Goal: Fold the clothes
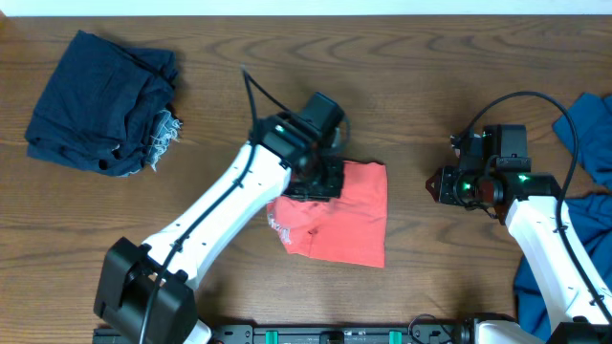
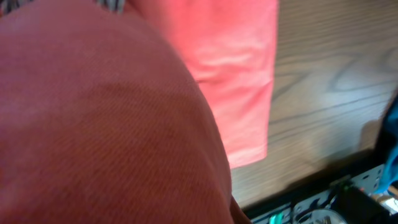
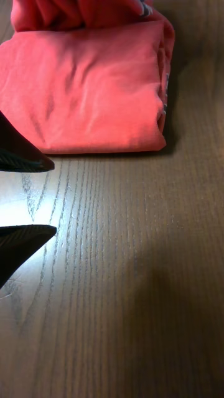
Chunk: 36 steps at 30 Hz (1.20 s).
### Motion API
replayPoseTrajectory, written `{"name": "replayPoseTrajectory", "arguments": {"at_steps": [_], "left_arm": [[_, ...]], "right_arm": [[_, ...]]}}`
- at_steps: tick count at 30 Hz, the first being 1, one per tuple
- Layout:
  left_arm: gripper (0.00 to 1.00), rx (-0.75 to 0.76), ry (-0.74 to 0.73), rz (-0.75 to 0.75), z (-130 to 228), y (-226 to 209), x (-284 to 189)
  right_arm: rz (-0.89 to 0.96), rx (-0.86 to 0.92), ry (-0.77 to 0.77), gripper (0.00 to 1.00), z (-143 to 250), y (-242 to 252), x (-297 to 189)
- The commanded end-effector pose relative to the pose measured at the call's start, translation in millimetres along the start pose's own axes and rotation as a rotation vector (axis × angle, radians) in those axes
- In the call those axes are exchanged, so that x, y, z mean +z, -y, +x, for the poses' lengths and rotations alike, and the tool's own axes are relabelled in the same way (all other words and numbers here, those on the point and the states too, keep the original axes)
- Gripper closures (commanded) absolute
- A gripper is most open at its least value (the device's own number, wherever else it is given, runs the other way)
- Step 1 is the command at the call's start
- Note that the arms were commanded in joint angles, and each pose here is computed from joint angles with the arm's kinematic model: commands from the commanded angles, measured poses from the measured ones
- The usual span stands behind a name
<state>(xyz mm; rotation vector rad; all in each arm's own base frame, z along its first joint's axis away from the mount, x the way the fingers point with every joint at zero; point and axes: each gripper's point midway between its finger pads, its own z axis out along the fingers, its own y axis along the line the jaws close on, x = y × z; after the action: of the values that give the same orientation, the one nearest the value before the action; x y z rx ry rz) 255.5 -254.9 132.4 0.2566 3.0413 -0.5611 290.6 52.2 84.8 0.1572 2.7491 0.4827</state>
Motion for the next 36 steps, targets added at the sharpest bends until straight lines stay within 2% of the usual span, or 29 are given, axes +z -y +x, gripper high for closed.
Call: {"name": "replayPoseTrajectory", "arguments": {"at_steps": [1,5,13,17,29,31,34,35,36], "left_arm": [[0.94,-0.043,0.03,-0.023,-5,6,2],[0.94,-0.043,0.036,-0.03,-6,5,3],[0.94,-0.027,0.044,0.003,-6,18,5],[0.94,0.002,0.056,0.019,-6,28,7],[0.92,-0.007,-0.008,0.002,4,40,43],[0.92,0.009,-0.044,0.05,10,53,51],[0.89,0.037,-0.055,0.077,15,67,58],[0.85,0.043,-0.053,0.078,17,69,59],[0.74,0.05,-0.053,0.081,18,71,59]], "right_arm": [[-0.022,-0.018,0.003,0.74,-2,-7,-1],[-0.07,-0.054,-0.034,0.83,8,-20,17],[-0.143,-0.168,-0.103,0.88,23,-52,61],[-0.143,-0.162,-0.141,0.92,29,-53,83],[-0.127,-0.138,-0.213,0.95,43,-42,117],[-0.123,-0.139,-0.212,0.94,43,-41,117],[-0.109,-0.139,-0.209,0.93,42,-39,118],[-0.106,-0.14,-0.208,0.93,42,-38,118],[-0.105,-0.14,-0.208,0.93,42,-38,118]]}}
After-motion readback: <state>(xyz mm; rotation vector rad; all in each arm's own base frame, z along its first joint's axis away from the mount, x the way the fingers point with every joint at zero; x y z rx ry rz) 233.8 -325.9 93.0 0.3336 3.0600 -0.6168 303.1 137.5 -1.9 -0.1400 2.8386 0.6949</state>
